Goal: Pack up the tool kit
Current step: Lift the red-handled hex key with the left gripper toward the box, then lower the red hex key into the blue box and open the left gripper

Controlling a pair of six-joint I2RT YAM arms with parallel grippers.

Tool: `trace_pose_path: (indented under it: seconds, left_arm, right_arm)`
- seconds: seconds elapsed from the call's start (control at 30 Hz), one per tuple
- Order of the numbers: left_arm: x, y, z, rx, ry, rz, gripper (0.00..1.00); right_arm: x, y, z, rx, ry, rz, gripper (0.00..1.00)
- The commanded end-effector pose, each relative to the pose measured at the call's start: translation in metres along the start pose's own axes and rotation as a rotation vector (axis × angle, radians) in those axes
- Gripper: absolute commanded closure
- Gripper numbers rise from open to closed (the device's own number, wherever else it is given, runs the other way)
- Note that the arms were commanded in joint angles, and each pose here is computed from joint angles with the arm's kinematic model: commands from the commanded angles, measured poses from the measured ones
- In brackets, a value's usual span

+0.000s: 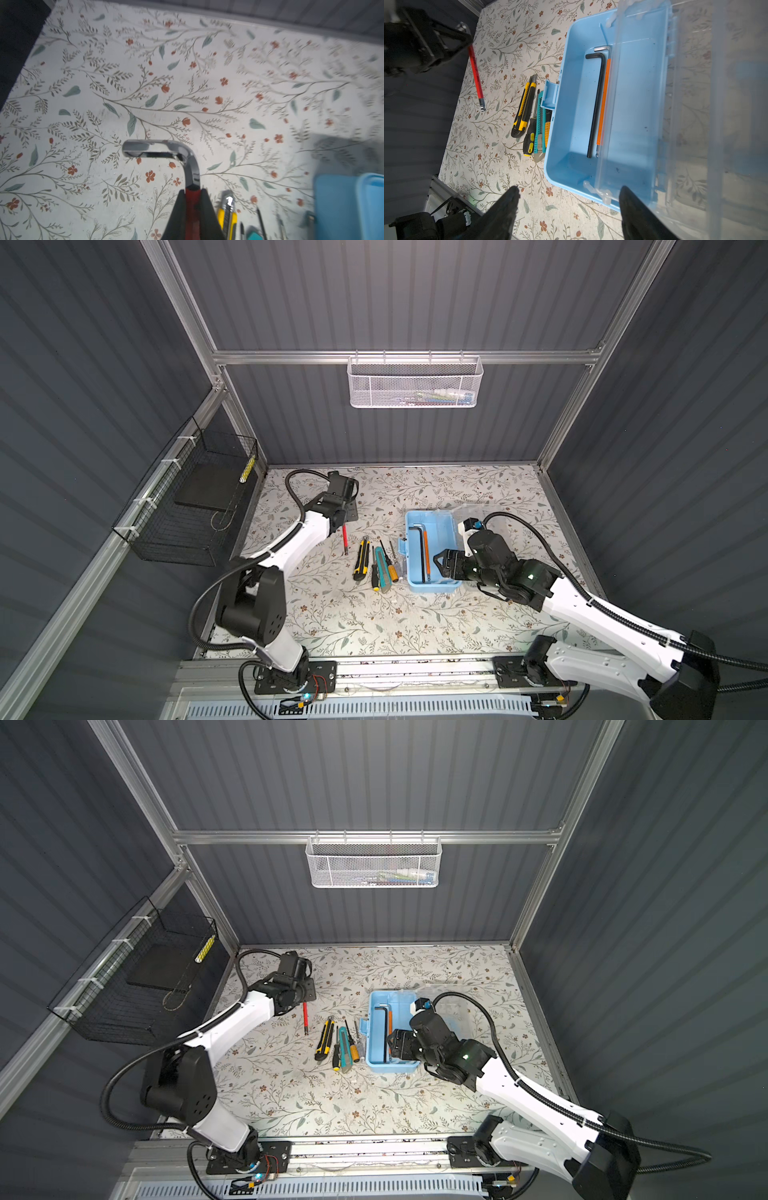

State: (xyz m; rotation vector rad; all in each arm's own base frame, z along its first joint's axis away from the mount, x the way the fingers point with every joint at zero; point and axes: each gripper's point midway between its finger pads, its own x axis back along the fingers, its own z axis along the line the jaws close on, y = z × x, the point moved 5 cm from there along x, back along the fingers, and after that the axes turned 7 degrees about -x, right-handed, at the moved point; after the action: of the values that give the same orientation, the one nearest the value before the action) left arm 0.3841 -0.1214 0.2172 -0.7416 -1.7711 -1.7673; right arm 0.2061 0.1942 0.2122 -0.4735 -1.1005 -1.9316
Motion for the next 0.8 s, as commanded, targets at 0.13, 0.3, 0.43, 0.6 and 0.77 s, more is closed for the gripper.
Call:
trace_pose_path:
  seconds: [0.13, 0.3, 0.43, 0.6, 0.77]
  left_arm:
    - [0.058, 0.004, -0.04, 0.1, -0.283, -0.049, 1.0]
    - [0.083, -0.01, -0.099, 0.158, -0.473, -0.077, 1.0]
    - [0.087, -0.019, -0.133, 0.183, -0.526, -0.1, 1.0]
    - [0.075, -0.035, -0.183, 0.093, -0.528, -0.06, 1.0]
    - [0.05, -0.049, -0.21, 0.076, -0.503, -0.021, 1.0]
  right_arm:
    - [0.005, 0.001, -0.006, -0.023, -0.003, -0.014, 0.24]
    - [0.011, 0.004, -0.007, -0.03, -0.001, -0.031, 0.24]
    - [0.014, 0.004, -0.008, -0.029, -0.008, -0.032, 0.24]
    - [0.019, 0.004, -0.012, -0.03, -0.018, -0.046, 0.24]
    - [0.021, 0.003, -0.017, -0.038, -0.02, -0.053, 0.24]
